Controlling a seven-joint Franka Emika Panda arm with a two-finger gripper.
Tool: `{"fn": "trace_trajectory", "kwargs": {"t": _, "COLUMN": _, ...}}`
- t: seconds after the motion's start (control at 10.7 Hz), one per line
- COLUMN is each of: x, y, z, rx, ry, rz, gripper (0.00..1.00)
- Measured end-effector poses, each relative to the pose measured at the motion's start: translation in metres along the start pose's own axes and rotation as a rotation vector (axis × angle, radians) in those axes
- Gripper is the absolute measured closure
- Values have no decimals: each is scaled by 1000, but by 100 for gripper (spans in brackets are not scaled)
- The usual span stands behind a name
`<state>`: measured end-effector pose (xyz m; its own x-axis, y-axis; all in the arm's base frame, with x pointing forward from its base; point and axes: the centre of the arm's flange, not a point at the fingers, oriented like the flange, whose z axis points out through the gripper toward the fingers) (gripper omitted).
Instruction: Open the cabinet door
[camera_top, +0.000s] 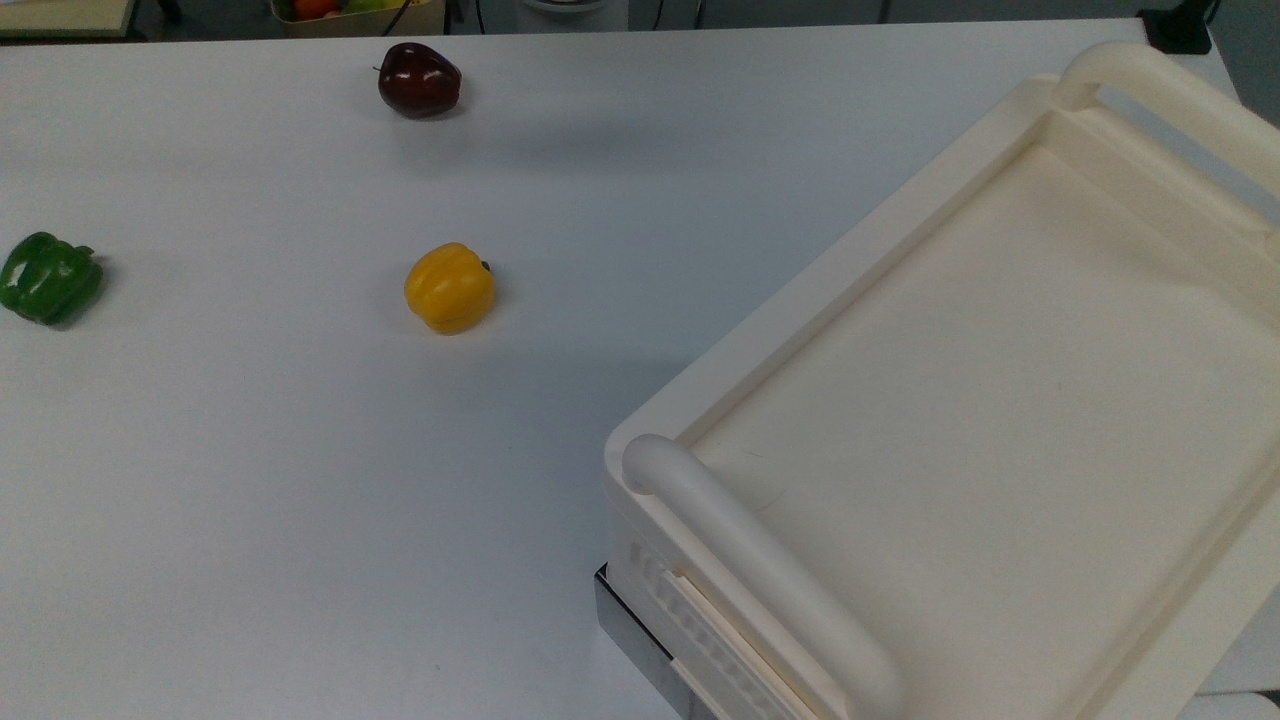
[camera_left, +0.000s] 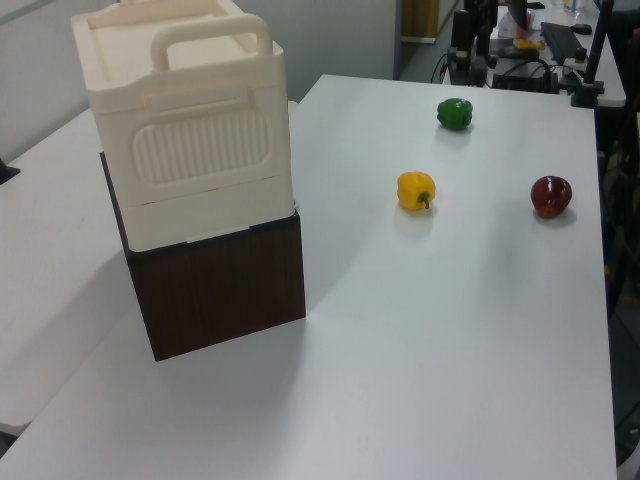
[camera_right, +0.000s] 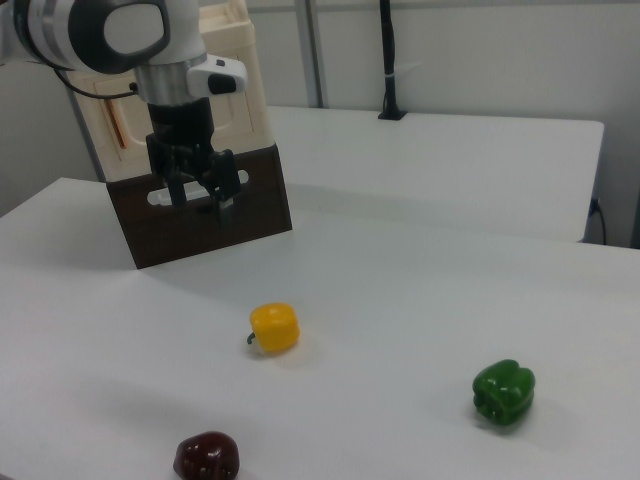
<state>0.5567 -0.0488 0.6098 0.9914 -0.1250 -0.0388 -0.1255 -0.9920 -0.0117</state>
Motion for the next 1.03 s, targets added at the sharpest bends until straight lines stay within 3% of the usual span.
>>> {"fn": "trace_trajectory", "kwargs": {"t": 0.37, "x": 7, "y": -31, "z": 2, "rx": -3, "ry": 50, "rz": -113, "gripper": 0}}
{"fn": "trace_trajectory", "kwargs": {"t": 0.47, "x": 8, "y": -40, "z": 1, "rx": 15, "ry": 63, "rz": -179, "gripper": 0}}
{"fn": "trace_trajectory", "kwargs": {"t": 0.75, "x": 13, "y": -87, "z": -11, "rx": 146, "ry": 191, "rz": -352, "gripper": 0}}
{"fn": "trace_trajectory", "kwargs": {"t": 1.03, "x": 19, "y": -159, "z": -10, "rx": 167, "ry": 320, "rz": -475, "gripper": 1}}
